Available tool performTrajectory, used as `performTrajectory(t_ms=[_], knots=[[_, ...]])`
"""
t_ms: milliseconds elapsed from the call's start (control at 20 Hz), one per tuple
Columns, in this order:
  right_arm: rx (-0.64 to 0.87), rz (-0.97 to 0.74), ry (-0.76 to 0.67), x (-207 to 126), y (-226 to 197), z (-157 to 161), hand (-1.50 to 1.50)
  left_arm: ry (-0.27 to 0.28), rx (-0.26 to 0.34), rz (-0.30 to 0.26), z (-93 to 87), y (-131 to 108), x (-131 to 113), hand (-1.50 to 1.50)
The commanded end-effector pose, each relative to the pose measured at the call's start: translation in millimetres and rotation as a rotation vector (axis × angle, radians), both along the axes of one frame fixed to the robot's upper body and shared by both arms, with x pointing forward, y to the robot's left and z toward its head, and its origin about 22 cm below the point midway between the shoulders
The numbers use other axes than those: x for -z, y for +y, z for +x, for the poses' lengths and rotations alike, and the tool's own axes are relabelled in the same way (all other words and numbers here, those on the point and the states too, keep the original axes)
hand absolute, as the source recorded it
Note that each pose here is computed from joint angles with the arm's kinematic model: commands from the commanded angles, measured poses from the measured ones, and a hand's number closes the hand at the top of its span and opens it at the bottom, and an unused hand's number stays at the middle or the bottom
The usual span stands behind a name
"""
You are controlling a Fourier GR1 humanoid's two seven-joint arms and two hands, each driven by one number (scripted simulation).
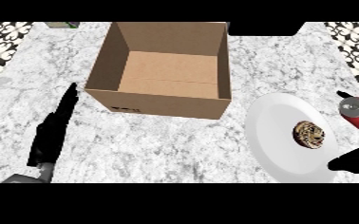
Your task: Pick the cupcake from the plate and place it in the cardboard box
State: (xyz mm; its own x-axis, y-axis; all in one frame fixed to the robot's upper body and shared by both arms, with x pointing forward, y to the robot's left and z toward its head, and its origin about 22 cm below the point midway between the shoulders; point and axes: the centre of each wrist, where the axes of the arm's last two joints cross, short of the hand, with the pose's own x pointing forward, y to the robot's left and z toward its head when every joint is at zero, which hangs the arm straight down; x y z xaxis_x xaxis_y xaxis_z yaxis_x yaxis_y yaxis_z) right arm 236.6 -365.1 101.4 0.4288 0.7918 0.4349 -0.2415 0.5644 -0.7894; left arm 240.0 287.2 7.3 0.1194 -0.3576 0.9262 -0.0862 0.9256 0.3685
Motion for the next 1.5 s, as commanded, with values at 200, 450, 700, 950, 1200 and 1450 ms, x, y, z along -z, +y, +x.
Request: performTrajectory(t_ms=[200, 450, 700, 950, 1200, 1450], knots=[[0.043, -0.047, 0.071, 20, 22, 11, -1.5, 0.004, -0.012, 0.006, 11.5, -17, 14, 0.0], [0.068, -0.094, 0.129, 9, 14, 0, -1.5, 0.003, -0.016, 0.004, 9.8, -1, 1, 0.0], [0.065, -0.07, 0.13, 51, 18, 11, -1.5, 0.003, -0.001, 0.009, -5.0, 10, 8, 0.0], [0.072, -0.067, 0.11, 64, 7, -8, -1.5, 0.019, -0.013, 0.002, -14.5, -3, -2, 0.0], [0.076, -0.064, 0.102, 47, 31, 14, -1.5, 0.019, -0.011, -0.009, -9.3, -7, -7, 0.0], [0.088, -0.053, 0.074, 61, 25, 14, -1.5, -0.006, -0.018, -0.013, -0.8, -14, -5, 0.0]])
